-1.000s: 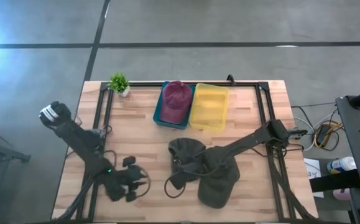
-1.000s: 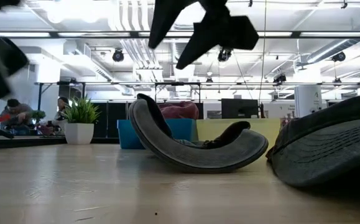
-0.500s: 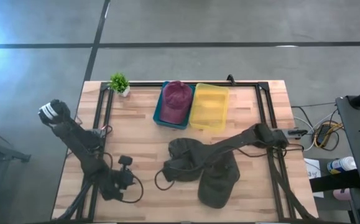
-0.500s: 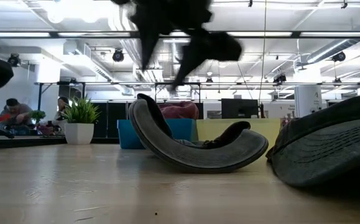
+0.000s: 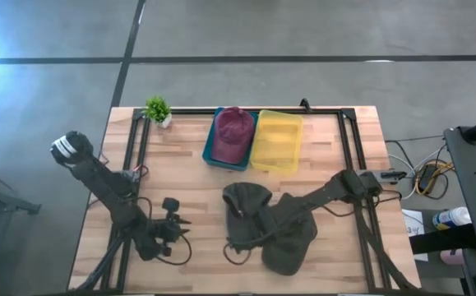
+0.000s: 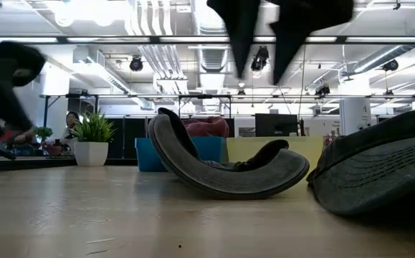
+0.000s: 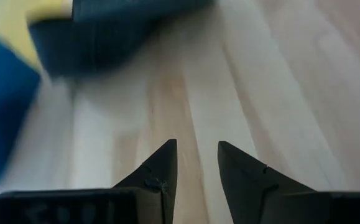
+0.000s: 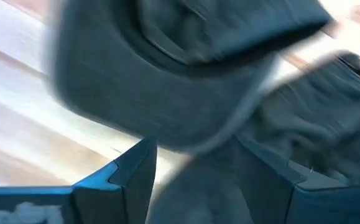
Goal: Pick & Place hat
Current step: Put the left black cap into the yellow bin
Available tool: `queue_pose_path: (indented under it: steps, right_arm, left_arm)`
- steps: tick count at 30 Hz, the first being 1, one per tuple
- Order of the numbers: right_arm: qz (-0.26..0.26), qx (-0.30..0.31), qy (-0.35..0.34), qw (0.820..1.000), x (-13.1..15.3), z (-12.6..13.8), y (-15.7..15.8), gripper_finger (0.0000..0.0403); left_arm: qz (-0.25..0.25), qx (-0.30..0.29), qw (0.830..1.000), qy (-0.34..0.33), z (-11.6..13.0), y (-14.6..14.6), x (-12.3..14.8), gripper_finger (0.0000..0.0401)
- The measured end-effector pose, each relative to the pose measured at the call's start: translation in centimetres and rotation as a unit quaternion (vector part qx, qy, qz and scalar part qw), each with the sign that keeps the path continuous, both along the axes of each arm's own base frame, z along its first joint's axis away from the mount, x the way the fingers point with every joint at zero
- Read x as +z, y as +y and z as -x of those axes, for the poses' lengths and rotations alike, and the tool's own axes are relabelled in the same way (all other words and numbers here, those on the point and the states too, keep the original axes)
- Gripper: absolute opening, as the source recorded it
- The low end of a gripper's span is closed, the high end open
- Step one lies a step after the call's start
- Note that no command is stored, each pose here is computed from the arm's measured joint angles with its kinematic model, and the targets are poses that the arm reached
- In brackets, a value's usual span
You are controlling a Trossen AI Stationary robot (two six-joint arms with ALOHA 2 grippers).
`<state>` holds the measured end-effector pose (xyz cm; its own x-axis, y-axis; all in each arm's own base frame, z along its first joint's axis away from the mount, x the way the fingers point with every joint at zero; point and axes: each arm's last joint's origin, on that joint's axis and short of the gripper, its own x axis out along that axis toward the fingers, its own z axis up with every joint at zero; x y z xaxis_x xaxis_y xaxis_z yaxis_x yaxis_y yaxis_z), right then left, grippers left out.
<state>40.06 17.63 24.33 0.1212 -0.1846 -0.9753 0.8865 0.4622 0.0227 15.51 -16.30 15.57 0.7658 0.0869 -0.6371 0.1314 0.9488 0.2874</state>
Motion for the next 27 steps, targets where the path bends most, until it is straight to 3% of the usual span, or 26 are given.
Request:
queue_pose_path:
  steps: [6,14,20,27]
  right_arm:
    - [0.018,-0.020,0.059,0.998,-1.3,1.9,0.5,0.0201]
    - [0.018,-0.016,0.065,0.998,-5.3,1.4,-2.3,0.0201]
    - [-0.017,-0.014,-0.037,0.999,-4.5,3.3,-3.2,0.0201]
    - [-0.042,-0.039,-0.156,0.986,-5.2,7.6,-4.5,0.0201]
  left_arm:
    - [-0.070,-0.099,0.992,-0.044,-2.6,0.2,0.8,0.0110]
    - [-0.072,-0.070,0.994,-0.053,-4.7,1.9,1.7,0.0110]
    - [-0.019,-0.064,0.996,-0.060,-4.9,1.5,2.6,0.0110]
    - [0.028,-0.049,0.996,-0.062,-5.1,1.3,2.9,0.0110]
